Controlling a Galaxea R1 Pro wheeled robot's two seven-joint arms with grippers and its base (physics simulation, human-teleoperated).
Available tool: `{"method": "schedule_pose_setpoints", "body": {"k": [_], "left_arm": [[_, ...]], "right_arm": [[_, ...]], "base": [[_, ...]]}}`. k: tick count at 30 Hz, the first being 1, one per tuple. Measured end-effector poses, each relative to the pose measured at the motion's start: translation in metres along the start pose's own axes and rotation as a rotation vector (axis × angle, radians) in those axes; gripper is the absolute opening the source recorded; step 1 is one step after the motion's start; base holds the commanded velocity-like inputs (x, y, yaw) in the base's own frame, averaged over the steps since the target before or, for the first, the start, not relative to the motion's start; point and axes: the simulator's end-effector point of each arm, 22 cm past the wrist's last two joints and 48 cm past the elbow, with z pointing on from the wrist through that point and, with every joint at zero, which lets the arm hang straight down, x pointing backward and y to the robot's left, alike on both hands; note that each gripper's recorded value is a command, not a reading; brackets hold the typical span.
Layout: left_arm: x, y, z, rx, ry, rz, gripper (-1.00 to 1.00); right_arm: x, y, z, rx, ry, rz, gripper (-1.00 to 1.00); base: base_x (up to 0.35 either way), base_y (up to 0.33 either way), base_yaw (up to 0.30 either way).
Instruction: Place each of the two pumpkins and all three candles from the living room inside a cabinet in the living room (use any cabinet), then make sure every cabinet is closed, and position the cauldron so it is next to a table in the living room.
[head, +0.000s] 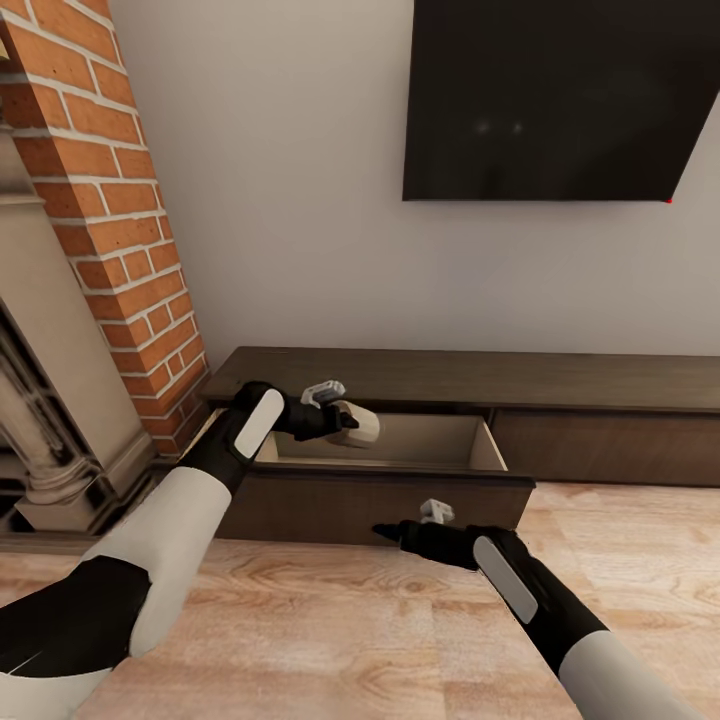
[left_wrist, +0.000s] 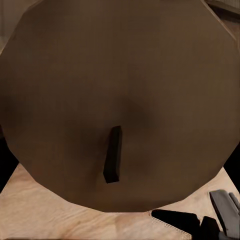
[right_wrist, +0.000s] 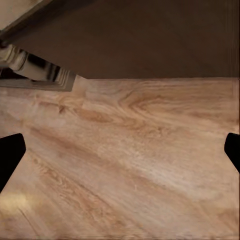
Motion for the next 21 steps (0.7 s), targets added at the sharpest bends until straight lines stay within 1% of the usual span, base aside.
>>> {"method": "schedule_pose_setpoints", "body": {"k": [2, 3, 4, 6, 7, 9, 12, 15, 17, 19, 21], "left_arm": [[-0.010, 0.006, -0.008, -0.016, -0.008, 0.008, -1.00], [-0.019, 0.005, -0.012, -0.017, -0.018, 0.013, -1.00], [-0.034, 0.004, -0.020, -0.024, -0.031, 0.022, -1.00], [-0.040, 0.005, -0.022, -0.025, -0.031, 0.017, -1.00], [-0.043, 0.012, -0.023, -0.043, -0.023, 0.012, -1.00], [-0.053, 0.020, -0.029, -0.065, -0.021, 0.005, -1.00], [-0.079, 0.026, -0.044, -0.091, -0.033, -0.003, -1.00], [-0.084, 0.032, -0.047, -0.108, -0.018, -0.021, -1.00], [-0.084, 0.037, -0.047, -0.127, -0.003, -0.032, -1.00], [-0.081, 0.046, -0.045, -0.166, 0.014, -0.037, -1.00], [-0.079, 0.050, -0.045, -0.188, 0.019, -0.038, -1.00]], "right_arm": [[-0.005, -0.001, -0.006, 0.064, 0.031, -0.020, 1.00], [-0.007, 0.001, -0.010, 0.091, 0.046, -0.031, 1.00], [-0.007, 0.002, -0.017, 0.130, 0.094, -0.045, 1.00], [-0.008, 0.004, -0.022, 0.151, 0.136, -0.059, 1.00], [-0.020, 0.008, -0.027, 0.166, 0.159, -0.078, 1.00], [-0.050, 0.013, -0.036, 0.193, 0.149, -0.103, 1.00], [-0.104, 0.012, -0.053, 0.263, 0.081, -0.130, 1.00], [-0.145, 0.014, -0.065, 0.319, 0.026, -0.155, 1.00], [-0.167, 0.006, -0.071, 0.365, 0.011, -0.151, 1.00], [-0.183, -0.008, -0.074, 0.413, 0.022, -0.121, 1.00], [-0.191, -0.015, -0.076, 0.434, 0.031, -0.101, 1.00]], "base": [[0.000, 0.000, 0.000], [0.000, 0.000, 0.000], [0.000, 0.000, 0.000], [0.000, 0.000, 0.000], [0.000, 0.000, 0.000], [0.000, 0.000, 0.000], [0.000, 0.000, 0.000], [0.000, 0.000, 0.000], [0.000, 0.000, 0.000], [0.000, 0.000, 0.000], [0.000, 0.000, 0.000]]}}
